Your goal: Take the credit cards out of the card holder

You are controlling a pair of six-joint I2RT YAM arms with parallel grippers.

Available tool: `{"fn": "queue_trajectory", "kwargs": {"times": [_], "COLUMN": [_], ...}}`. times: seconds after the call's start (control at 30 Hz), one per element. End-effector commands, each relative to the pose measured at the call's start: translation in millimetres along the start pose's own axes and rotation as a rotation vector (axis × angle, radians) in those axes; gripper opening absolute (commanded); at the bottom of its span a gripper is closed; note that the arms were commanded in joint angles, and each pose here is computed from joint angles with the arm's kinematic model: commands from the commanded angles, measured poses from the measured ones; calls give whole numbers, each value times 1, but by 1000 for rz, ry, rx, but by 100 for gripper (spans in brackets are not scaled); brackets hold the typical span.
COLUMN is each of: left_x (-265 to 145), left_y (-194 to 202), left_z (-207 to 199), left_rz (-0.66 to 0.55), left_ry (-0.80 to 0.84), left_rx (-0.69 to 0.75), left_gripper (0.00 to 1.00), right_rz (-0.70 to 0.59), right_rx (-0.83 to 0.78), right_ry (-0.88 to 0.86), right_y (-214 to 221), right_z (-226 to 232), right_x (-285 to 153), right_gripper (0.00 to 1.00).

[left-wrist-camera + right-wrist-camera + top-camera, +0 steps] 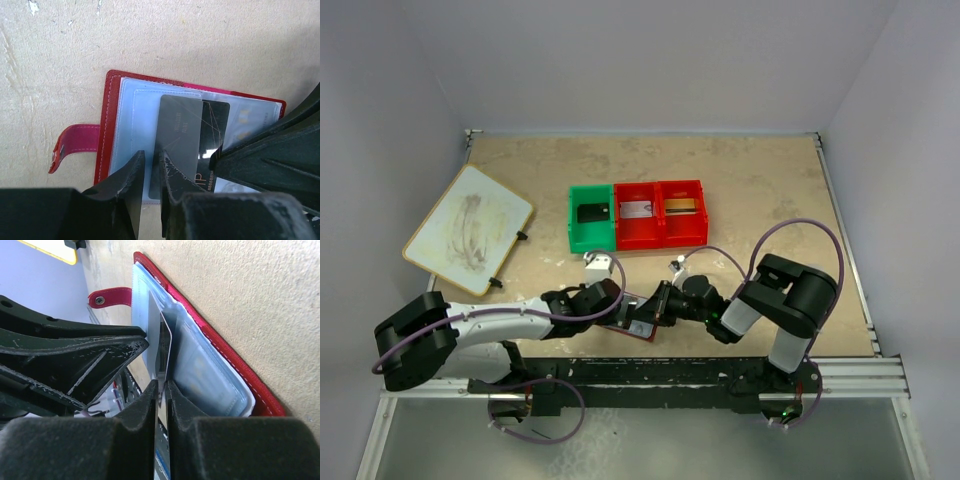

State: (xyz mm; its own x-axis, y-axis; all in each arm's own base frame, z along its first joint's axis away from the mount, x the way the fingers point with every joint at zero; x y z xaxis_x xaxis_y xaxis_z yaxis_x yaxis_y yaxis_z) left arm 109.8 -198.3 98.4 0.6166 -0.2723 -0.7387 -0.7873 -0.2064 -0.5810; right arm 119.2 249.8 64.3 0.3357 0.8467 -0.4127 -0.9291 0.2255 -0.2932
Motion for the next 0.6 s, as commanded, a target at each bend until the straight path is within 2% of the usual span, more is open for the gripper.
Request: {"fn": "queue_trajectory", "kwargs": {"times": [0.0,0.33,0.57], "left_x": [1,-3,-4], "left_y": [6,6,4], "left_z": [6,7,8], "left_rz": [11,12,1], "left_ry": [-23,-12,-27], "left_rx": [7,2,5], "left_gripper": [14,11,10], "right_rz": [-29,-34,-51], "right_rx": [-7,-26,-29], "right_ry": [-55,-56,-16], "right_y": [-5,-10,-11], "right_z": [9,12,12], "right_x": [5,17,10], "right_gripper": [14,17,5]}}
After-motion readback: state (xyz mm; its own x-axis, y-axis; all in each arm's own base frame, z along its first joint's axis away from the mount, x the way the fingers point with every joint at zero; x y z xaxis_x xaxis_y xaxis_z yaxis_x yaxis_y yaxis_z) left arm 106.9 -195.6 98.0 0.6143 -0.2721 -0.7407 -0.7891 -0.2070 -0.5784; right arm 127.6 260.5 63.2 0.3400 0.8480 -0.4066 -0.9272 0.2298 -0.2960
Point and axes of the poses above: each gripper's point midway between its finger pads, its own x axis out along the fingers, its own z axis along the line the jaws close on, y = z × x, the point moved 10 cm from there along -x, back along the fingers, and after that the axes turned 9 degrees about -x, right-handed, at the moved point
